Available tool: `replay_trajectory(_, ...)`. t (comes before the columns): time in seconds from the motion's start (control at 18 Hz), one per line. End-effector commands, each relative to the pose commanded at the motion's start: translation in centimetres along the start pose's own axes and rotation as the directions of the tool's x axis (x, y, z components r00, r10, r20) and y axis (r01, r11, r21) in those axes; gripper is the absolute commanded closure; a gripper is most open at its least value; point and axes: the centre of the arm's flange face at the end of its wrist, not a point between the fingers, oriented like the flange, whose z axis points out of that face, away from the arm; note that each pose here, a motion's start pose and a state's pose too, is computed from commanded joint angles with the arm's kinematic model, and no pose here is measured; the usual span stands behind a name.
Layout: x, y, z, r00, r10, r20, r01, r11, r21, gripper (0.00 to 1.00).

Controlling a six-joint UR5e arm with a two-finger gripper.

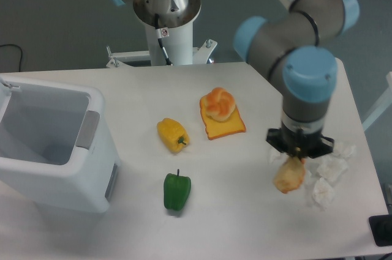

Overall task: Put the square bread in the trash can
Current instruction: 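Carry the bread roll across the table over the white trash bin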

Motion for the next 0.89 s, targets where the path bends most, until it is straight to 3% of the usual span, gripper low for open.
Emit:
replay_trajectory(0.5,12.6,-3.1,-8.6,0.999,-0.002,-0.034,0.007,0.988,0.152,1.00)
replay_trajectory(0.89,21.6,-4.1,-16.5,0.998,-0.018,-0.065,0.037,0.952,0.304,1.00)
